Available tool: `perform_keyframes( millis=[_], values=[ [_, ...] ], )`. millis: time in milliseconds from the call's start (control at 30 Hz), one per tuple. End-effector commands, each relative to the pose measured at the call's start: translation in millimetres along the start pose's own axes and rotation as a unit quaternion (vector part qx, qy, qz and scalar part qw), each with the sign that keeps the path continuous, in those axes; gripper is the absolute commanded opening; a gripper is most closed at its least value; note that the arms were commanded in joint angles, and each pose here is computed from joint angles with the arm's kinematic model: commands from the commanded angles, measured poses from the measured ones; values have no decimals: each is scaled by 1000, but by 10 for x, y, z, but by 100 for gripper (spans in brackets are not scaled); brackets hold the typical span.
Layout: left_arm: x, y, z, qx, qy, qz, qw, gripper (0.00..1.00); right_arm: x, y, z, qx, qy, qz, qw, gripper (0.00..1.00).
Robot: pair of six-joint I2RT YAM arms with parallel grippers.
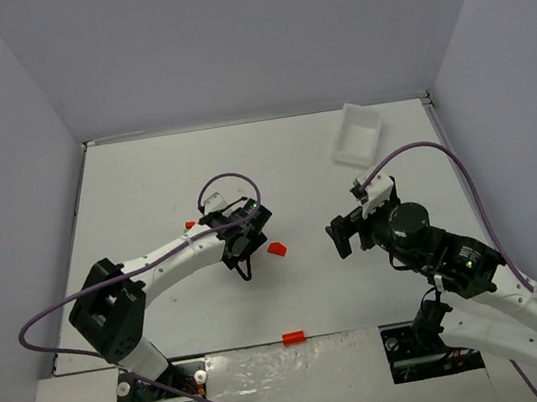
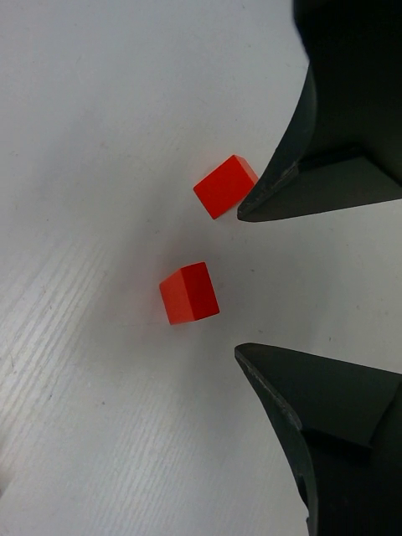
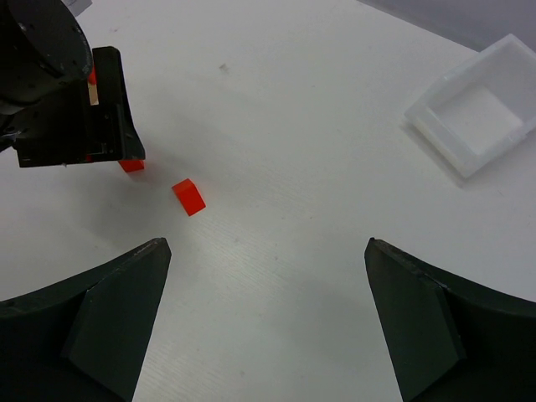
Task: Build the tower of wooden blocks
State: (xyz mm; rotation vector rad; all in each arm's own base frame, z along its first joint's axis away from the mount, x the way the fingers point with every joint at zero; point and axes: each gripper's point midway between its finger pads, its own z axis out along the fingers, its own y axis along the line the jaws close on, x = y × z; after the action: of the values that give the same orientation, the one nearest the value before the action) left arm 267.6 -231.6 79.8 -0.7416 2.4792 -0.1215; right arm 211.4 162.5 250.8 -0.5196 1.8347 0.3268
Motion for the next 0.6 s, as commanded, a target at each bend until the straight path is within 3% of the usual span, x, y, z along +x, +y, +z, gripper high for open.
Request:
perform_keyframes(
  millis=[0,567],
  values=[
    [-152,-127,-38,8,-23,-38,999,53,-130,56,-10,-18,-26,6,999,100],
    [-253,-94,107,-23,-28,-49,998,49,-94,237,-4,-68,-17,6,998,100]
  ],
)
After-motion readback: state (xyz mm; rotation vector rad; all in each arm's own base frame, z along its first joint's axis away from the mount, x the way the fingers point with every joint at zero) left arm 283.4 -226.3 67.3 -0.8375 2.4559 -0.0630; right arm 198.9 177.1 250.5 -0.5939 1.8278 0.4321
